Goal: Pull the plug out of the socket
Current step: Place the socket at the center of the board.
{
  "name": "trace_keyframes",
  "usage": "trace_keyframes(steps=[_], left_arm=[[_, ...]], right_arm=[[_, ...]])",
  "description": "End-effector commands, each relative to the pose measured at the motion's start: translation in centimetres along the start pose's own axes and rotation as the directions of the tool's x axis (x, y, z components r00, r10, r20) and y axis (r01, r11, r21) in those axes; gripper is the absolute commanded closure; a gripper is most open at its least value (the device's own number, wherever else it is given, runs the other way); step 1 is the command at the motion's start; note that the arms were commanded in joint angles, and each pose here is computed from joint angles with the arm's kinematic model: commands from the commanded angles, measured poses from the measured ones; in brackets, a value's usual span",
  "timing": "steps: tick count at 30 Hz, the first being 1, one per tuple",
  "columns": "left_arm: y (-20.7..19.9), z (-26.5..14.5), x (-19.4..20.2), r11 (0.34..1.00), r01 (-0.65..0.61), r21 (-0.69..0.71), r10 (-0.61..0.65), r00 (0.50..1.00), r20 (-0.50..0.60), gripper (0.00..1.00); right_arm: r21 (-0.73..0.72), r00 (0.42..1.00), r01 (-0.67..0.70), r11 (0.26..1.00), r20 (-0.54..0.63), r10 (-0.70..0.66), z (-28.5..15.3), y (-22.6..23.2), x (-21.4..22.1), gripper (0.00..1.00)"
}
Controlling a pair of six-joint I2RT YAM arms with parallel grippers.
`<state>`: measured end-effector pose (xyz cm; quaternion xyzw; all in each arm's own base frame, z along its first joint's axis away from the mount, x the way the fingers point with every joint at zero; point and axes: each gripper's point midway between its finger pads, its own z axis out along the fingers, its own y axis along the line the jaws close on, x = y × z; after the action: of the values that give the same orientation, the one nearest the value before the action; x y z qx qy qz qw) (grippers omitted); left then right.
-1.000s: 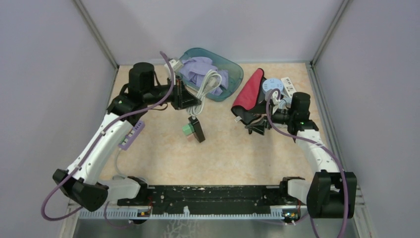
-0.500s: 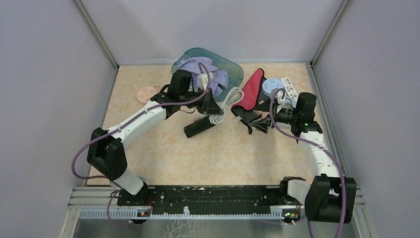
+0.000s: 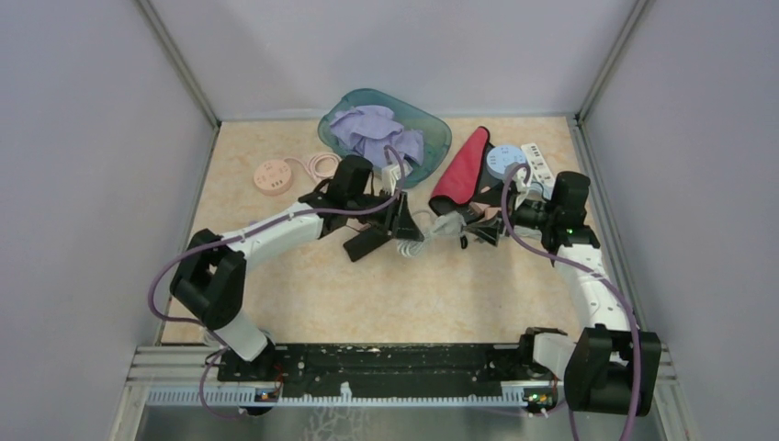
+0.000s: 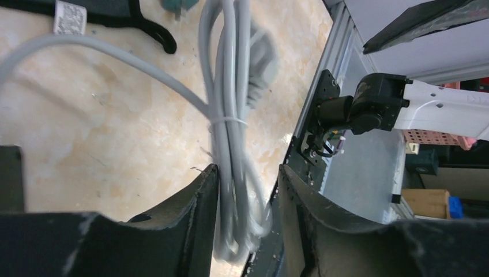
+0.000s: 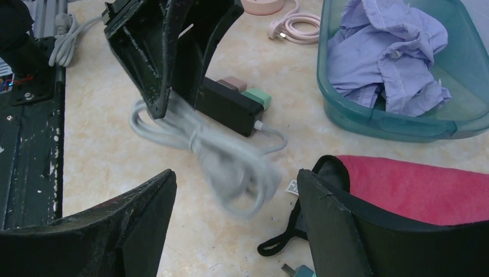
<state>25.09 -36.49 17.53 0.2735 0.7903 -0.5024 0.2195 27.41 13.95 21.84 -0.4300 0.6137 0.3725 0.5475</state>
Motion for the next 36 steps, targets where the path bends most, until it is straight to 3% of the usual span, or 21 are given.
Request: trace_keyframes(steps=[1,5,9,14,18,22,25,30,36], left_arm=[[-1.0,0.7,0.5,0.998,-0.061,0.031,0.061,0.998,0.003,0.47],[-1.0,0.3,0.8,0.994,-0.106,-0.021,0.106,0.994,0.002,0.38],[-0.3,-1.8,0.2,0.969,-0.188,-0.161,0.196,0.980,0.037,0.34],[0.9,-6.9,-1.0,0.875,-0.282,-0.394,0.362,0.921,0.145,0.24],[3.2,-10.8,-0.1,0.792,-0.231,-0.565,0.419,0.879,0.228,0.01],[5.3,-14.2,0.9,0.743,-0.082,-0.664,0.421,0.828,0.369,0.00],[6.4,-15.4,1.3,0.775,-0.018,-0.632,0.388,0.803,0.453,0.00],[9.3,-16.6,1.5,0.888,0.125,-0.443,0.175,0.799,0.575,0.00],[11.2,-15.0,1.5,0.926,0.227,-0.301,-0.016,0.822,0.569,0.00]], right_arm=[[0.007,0.996,0.087,0.996,0.029,-0.087,-0.2,-0.6,-2.3,0.23],[0.005,0.996,0.086,0.996,0.029,-0.086,-0.2,-0.6,-2.2,0.23],[-0.005,0.996,0.084,0.996,0.033,-0.084,-0.2,-0.4,-2.2,0.23],[-0.025,0.996,0.075,0.997,0.041,-0.074,-0.1,-0.1,-2.1,0.23],[-0.029,0.997,0.068,0.997,0.045,-0.067,-0.1,-0.1,-2.0,0.23],[-0.037,0.997,0.060,0.998,0.052,-0.058,0.0,0.0,-1.9,0.23],[-0.040,0.997,0.056,0.998,0.054,-0.054,0.1,0.1,-1.8,0.23],[-0.042,0.997,0.051,0.998,0.055,-0.049,0.1,0.1,-1.7,0.23],[-0.045,0.997,0.054,0.998,0.058,-0.051,0.1,0.1,-1.7,0.23]])
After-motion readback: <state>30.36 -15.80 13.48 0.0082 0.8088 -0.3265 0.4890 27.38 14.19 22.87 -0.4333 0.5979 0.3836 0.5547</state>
